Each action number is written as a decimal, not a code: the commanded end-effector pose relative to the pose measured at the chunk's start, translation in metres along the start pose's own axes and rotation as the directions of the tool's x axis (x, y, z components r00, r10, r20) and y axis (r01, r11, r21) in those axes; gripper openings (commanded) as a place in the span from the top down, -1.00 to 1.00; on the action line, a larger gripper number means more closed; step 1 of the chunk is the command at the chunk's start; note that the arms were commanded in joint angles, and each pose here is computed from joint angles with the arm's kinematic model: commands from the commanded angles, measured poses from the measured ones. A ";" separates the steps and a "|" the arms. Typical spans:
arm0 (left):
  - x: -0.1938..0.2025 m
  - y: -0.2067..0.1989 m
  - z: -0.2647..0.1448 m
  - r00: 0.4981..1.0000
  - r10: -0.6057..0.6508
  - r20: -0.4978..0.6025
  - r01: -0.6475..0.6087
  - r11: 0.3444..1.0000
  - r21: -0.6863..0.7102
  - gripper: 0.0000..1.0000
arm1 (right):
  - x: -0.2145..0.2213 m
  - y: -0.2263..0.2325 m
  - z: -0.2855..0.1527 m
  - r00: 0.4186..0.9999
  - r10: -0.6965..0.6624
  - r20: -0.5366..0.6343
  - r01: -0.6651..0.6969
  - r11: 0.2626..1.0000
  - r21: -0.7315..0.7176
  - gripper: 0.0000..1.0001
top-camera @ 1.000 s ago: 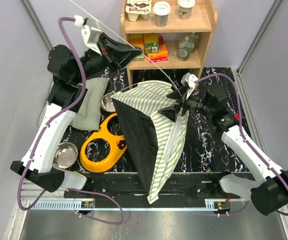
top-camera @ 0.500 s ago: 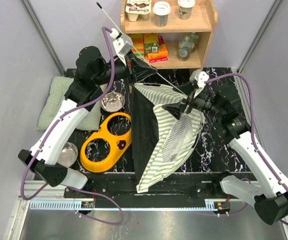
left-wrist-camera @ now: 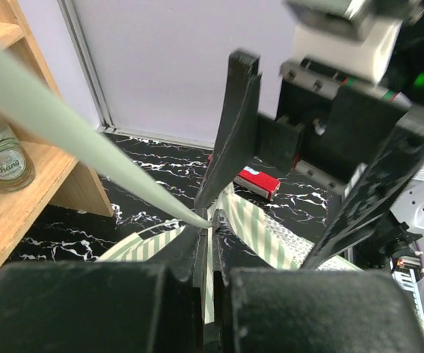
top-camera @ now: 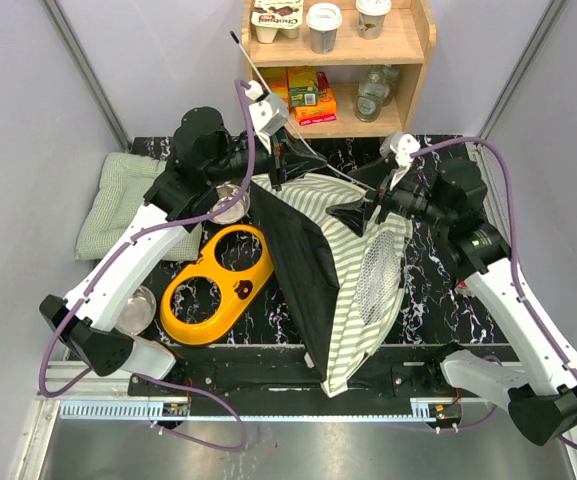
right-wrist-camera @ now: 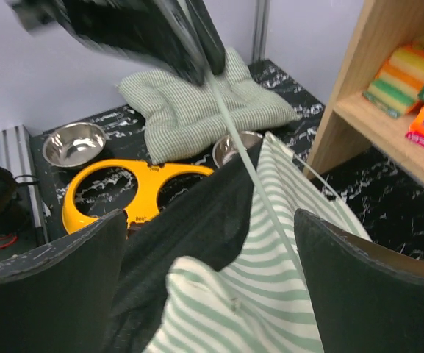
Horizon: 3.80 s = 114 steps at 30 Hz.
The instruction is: Set up the pet tent
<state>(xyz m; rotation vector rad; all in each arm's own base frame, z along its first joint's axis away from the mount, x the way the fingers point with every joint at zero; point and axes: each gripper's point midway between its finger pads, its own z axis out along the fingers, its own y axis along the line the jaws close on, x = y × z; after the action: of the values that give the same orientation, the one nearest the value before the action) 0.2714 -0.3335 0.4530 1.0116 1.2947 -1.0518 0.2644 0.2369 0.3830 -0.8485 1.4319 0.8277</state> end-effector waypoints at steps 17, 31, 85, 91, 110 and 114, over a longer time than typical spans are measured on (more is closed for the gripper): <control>0.067 -0.010 0.007 0.980 -0.011 -0.197 0.015 1.000 0.022 1.00 | -0.171 0.038 0.008 0.965 0.009 0.264 0.056 0.969 -0.239 -0.04; 0.075 -0.013 0.007 0.977 -0.022 -0.213 0.029 0.999 0.030 1.00 | -0.146 0.037 0.024 0.971 0.014 0.240 0.041 0.974 -0.223 0.17; 0.204 -0.070 -0.054 0.775 -0.091 -0.626 0.050 0.995 -0.083 -0.67 | -0.142 -0.078 -0.002 0.940 -0.019 0.341 -0.143 0.885 0.444 1.00; 0.214 -0.077 -0.065 0.736 -0.090 -0.671 0.062 0.996 -0.066 -0.30 | -0.142 -0.079 -0.003 0.943 -0.028 0.332 -0.132 0.883 0.450 1.00; 0.066 -0.049 -0.050 0.849 0.218 -0.480 -0.263 0.964 -0.027 1.00 | -0.146 -0.055 -0.026 0.977 -0.126 0.174 0.041 0.904 0.425 1.00; 0.040 -0.036 -0.036 0.851 0.298 -0.433 -0.346 0.938 -0.034 1.00 | -0.168 -0.051 -0.054 0.964 -0.172 0.205 0.052 0.871 0.488 1.00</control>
<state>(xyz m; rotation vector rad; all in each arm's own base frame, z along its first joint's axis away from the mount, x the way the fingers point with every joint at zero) 0.2063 -0.3008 0.3890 1.3682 1.5418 -0.5999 0.3174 0.1948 0.5078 -0.4367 1.3868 0.5066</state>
